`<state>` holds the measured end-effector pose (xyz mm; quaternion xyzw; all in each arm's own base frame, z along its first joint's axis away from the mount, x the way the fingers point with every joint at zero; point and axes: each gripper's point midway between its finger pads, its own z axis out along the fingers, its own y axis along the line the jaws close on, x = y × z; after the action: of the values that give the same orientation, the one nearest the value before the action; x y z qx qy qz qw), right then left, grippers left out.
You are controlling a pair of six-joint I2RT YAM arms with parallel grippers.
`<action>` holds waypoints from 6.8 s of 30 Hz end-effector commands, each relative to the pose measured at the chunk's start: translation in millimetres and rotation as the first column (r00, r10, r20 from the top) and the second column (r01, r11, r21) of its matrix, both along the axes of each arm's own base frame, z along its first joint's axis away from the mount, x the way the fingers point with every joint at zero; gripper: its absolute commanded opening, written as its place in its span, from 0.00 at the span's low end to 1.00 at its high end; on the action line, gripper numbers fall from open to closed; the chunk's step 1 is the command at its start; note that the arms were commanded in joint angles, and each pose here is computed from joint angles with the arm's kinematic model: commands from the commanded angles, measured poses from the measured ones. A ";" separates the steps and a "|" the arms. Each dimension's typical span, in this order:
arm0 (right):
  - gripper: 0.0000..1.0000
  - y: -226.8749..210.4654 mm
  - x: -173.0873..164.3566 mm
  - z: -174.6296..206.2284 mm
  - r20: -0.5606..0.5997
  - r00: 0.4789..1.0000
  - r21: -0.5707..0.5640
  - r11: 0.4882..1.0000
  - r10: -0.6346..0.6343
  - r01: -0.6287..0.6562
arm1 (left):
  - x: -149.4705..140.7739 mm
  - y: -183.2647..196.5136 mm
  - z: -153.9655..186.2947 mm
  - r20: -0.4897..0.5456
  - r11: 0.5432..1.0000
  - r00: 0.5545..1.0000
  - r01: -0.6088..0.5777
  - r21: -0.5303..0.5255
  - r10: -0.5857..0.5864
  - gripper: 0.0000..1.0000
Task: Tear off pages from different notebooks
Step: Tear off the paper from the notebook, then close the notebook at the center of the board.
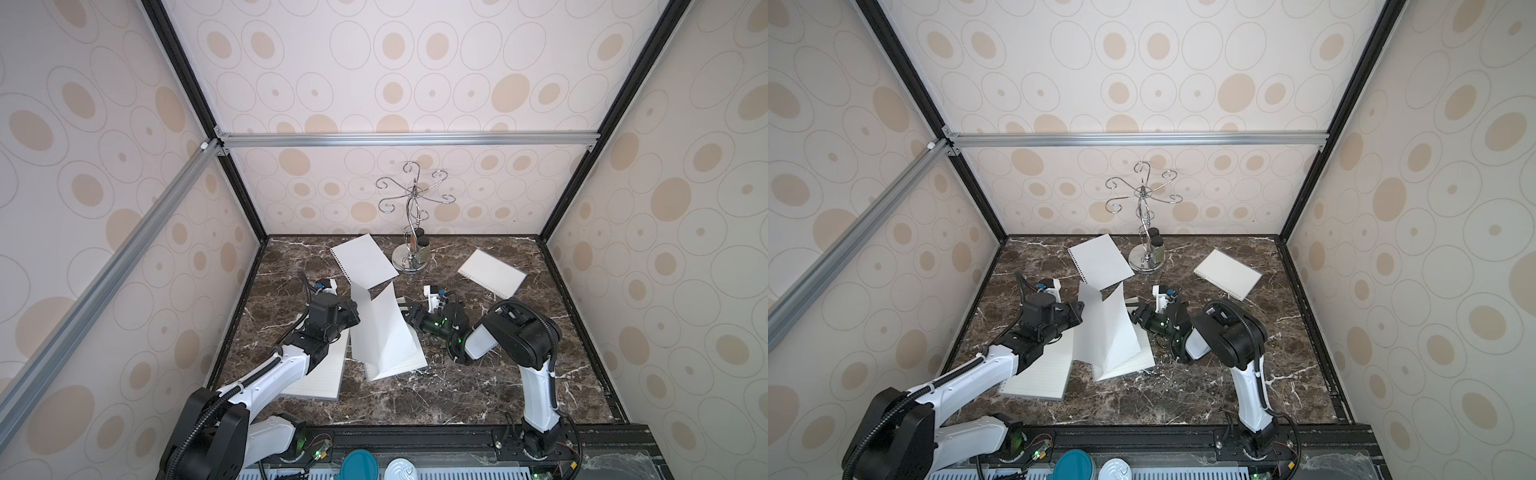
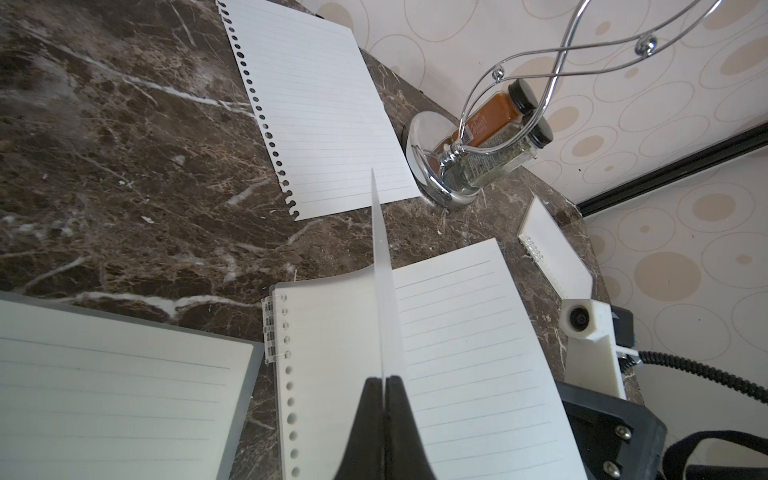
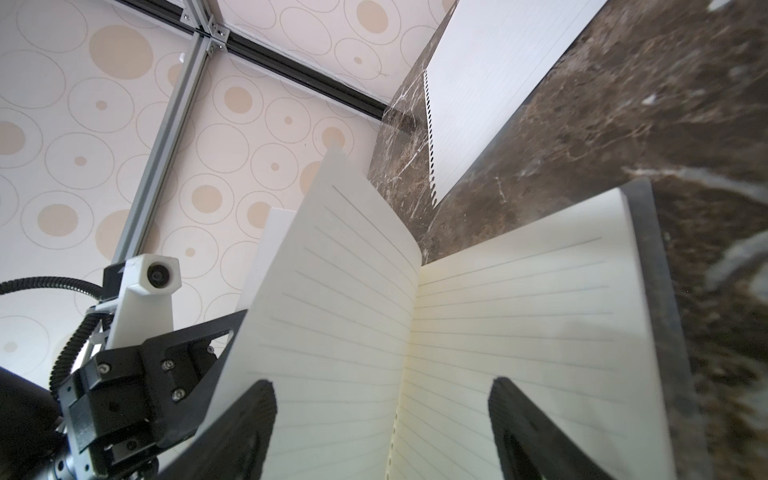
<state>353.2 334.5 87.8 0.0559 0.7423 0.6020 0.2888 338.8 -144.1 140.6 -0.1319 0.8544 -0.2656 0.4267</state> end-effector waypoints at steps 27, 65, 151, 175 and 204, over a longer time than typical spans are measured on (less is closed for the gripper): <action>0.99 -5.5 -2.1 46.5 0.065 0.997 0.094 0.994 0.049 -0.055 | -1.6 -1.9 -1.5 -0.026 1.000 1.000 0.005 0.006 -0.005 0.00; 0.00 -41.2 20.3 0.0 0.032 0.999 -0.410 0.911 -0.018 0.030 | -27.7 48.6 -16.7 -0.102 0.981 0.976 -0.185 0.066 0.191 0.00; 0.00 -237.7 -1.0 -53.4 0.028 0.824 -0.506 0.703 -0.566 0.500 | -33.1 101.6 -29.3 -0.039 0.931 0.942 -0.321 0.173 0.332 0.00; 0.00 -284.2 -53.2 1.6 0.150 0.783 -0.501 0.636 -0.604 0.586 | -22.1 90.4 39.1 0.042 0.954 0.966 -0.258 0.154 0.254 0.00; 0.00 -277.3 -85.4 86.7 0.289 0.772 -0.344 0.691 -0.566 0.636 | 55.0 -123.5 40.7 -0.018 0.978 0.982 0.190 0.087 -0.190 0.00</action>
<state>268.8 58.8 165.7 0.1843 0.7709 0.3026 0.5294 377.4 -244.3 157.8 -0.0386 0.8943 -0.2344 0.3792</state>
